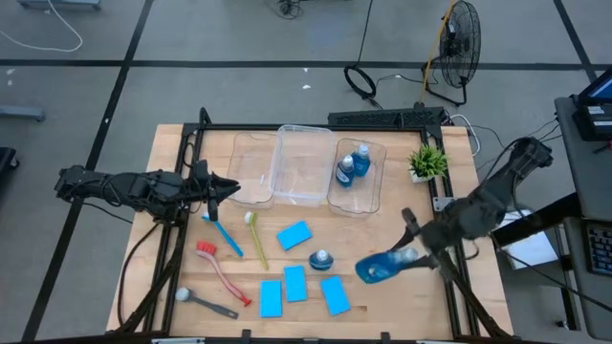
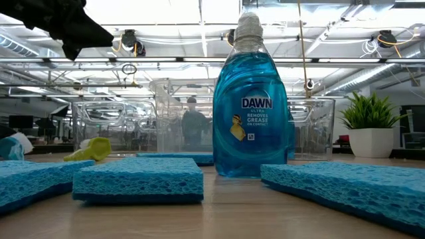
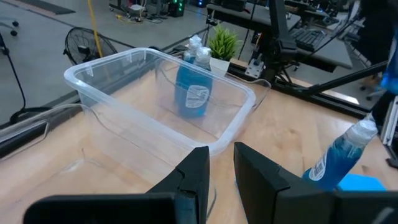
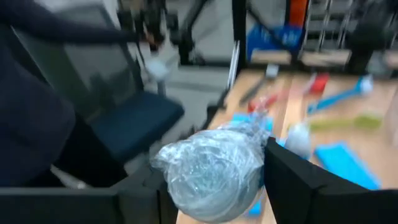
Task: Pick & Place Kitchen Sink Supplies
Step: Put the blue dish soap into the right transparent bin
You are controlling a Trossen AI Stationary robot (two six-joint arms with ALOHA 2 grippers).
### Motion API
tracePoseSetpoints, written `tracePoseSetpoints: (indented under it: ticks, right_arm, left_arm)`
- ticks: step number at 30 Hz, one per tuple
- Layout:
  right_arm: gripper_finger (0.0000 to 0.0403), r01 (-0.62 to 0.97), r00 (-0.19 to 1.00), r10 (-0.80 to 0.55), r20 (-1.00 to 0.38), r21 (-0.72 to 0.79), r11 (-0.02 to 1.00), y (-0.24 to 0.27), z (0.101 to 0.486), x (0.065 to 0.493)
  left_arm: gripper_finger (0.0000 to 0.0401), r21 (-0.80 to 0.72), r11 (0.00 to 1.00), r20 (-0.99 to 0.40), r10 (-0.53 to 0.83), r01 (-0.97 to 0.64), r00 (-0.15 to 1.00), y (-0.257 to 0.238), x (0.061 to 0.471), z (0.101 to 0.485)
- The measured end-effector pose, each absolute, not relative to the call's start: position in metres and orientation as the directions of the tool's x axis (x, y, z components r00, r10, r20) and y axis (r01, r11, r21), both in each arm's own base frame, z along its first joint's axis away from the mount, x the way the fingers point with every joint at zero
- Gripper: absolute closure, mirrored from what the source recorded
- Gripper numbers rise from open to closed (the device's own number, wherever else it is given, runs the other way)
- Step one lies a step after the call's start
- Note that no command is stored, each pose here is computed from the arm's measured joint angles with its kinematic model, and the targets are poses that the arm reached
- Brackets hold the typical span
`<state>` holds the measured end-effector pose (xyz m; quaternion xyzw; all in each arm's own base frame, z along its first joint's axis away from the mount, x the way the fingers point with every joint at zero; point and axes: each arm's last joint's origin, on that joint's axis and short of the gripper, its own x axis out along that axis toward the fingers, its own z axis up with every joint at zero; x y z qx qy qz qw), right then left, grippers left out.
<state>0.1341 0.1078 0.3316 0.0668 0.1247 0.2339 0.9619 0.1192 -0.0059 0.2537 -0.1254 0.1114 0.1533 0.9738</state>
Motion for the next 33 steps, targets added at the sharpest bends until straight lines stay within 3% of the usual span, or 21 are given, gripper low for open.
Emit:
tracePoseSetpoints:
  ticks: [7, 13, 20, 25, 33]
  right_arm:
    - [0.023, -0.322, 0.941, 0.331, -0.072, 0.113, 0.94, 0.085, 0.348, 0.133]
    - [0.023, -0.004, 0.999, 0.007, -0.043, 0.057, 0.998, 0.066, 0.351, 0.142]
    - [0.023, 0.309, 0.95, -0.308, -0.051, 0.007, 0.951, 0.045, 0.347, 0.156]
    - [0.023, 0.409, 0.91, -0.408, -0.071, 0.003, 0.912, 0.033, 0.344, 0.164]
    - [0.023, 0.48, 0.872, -0.461, -0.166, 0.107, 0.871, 0.022, 0.336, 0.162]
  left_arm:
    - [0.0324, -0.165, 0.934, -0.256, 0.271, -0.318, 0.928, -0.006, 0.119, 0.254]
    - [0.0325, -0.167, 0.933, -0.256, 0.271, -0.318, 0.928, -0.006, 0.119, 0.254]
    - [0.0324, -0.166, 0.933, -0.256, 0.274, -0.321, 0.927, -0.006, 0.119, 0.254]
    - [0.0325, -0.166, 0.932, -0.255, 0.274, -0.321, 0.927, -0.006, 0.119, 0.254]
    - [0.0325, -0.166, 0.933, -0.251, 0.274, -0.321, 0.928, -0.006, 0.119, 0.254]
